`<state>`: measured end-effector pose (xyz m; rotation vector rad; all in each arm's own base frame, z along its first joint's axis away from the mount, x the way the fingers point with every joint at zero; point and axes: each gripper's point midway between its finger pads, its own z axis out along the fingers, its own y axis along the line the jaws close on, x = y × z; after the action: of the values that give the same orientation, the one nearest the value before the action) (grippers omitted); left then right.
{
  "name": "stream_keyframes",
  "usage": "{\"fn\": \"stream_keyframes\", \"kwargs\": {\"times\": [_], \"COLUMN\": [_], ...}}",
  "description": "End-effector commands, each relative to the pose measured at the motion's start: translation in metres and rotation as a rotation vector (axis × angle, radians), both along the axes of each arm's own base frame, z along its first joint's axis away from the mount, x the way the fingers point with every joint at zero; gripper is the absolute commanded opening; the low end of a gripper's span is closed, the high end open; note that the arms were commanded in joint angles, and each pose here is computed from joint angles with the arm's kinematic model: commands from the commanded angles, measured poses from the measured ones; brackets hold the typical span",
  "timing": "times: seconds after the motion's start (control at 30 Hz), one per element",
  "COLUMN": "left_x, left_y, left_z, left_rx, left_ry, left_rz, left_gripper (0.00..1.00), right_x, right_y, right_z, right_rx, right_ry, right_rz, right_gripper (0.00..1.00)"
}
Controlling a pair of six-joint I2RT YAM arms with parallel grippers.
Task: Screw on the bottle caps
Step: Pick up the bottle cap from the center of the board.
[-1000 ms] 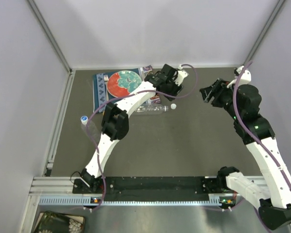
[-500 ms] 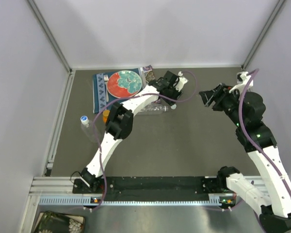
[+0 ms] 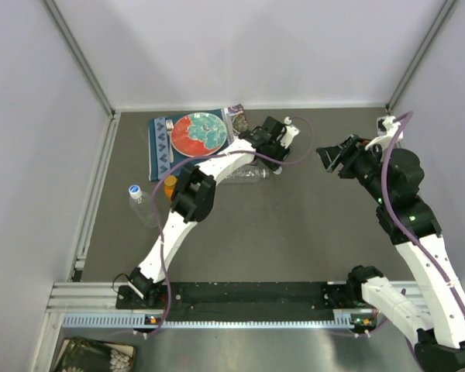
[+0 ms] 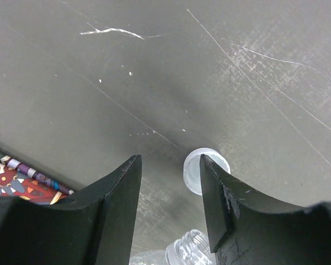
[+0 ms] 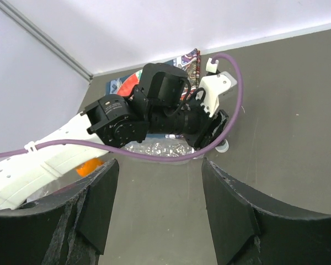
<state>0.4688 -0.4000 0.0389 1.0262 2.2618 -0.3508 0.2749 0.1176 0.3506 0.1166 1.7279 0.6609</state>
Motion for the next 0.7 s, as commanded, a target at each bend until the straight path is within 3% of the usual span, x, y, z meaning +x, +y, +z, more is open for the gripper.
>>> {"fn": "stream_keyframes", "kwargs": {"times": [0.0, 0.23, 0.4, 0.53, 0.6, 0.67], "left_x": [0.004, -0.001, -0.013, -0.025, -0.033, -0.042], "left_y": [-0.009, -0.009, -0.006, -0.002, -0.001, 0.0], "left_z": [-0.001, -0.005, -0.013, -0.018, -0.021, -0.018], "left_rx": [-0.017, -0.014, -0.015, -0.01, -0.007, -0.02], "left_ry": [-0.007, 0.015, 0.068, 0.11, 0.142, 0.174], "left_rz": [0.0, -0.014, -0.017, -0.018, -0.023, -0.025], "left_gripper": [0.52, 0.45, 0.19, 0.1, 0.0, 0.0], "right_x": [0.0, 0.0, -0.001, -0.002, -0.002, -0.003], "right_y": [0.001, 0.003, 0.003, 0.005, 0.005, 0.006], "right_z": [0.014, 0.015, 0.014, 0.015, 0.014, 0.014], "right_rx": [0.022, 0.025, 0.028, 0.033, 0.032, 0.033], "right_ry": [-0.05, -0.05, -0.05, -0.052, -0.047, -0.047], "right_rz": [0.009, 0.018, 0.022, 0.03, 0.034, 0.036], "right_gripper": [0.63, 0.63, 0.62, 0.63, 0.63, 0.62]}}
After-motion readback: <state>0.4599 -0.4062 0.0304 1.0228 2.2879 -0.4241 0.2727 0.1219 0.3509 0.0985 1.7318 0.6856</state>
